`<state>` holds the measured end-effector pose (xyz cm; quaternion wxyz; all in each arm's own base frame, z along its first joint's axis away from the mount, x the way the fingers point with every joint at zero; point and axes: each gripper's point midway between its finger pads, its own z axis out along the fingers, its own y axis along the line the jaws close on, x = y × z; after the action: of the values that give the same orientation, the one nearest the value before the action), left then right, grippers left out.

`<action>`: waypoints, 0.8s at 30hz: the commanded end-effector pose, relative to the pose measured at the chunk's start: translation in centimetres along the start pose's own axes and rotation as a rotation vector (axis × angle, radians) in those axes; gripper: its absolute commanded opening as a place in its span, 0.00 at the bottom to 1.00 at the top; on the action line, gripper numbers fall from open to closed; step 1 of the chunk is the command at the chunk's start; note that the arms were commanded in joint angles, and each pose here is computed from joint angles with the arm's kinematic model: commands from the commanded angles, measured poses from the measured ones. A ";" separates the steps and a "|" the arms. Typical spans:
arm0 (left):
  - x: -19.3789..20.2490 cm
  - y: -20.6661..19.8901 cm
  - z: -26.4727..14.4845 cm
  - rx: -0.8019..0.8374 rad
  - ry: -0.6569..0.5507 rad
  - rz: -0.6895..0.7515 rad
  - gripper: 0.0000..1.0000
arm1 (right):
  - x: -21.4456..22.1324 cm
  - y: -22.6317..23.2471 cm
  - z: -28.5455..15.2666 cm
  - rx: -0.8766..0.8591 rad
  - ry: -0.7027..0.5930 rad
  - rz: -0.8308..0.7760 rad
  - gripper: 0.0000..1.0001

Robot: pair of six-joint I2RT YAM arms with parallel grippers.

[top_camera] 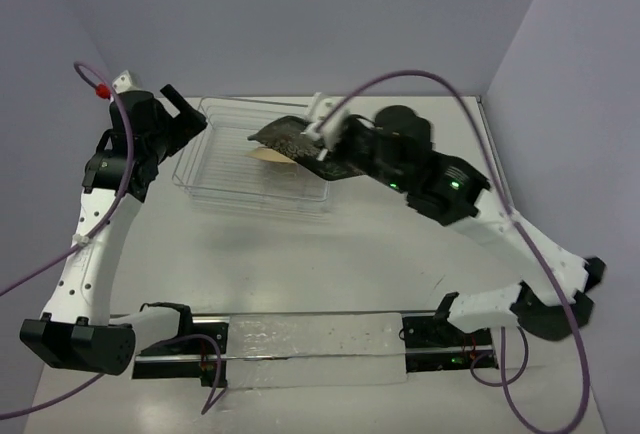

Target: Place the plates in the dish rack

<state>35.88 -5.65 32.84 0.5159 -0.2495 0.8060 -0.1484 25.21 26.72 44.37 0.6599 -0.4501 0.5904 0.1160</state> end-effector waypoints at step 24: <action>1.1 10.1 -6.3 -0.330 -0.089 -0.088 0.99 | 1.6 5.7 15.4 0.118 0.259 -0.444 0.00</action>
<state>28.14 0.33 27.14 0.4652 -0.3692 0.8027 -0.0541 31.01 40.30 32.78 0.5407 -0.6031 0.5754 -0.1135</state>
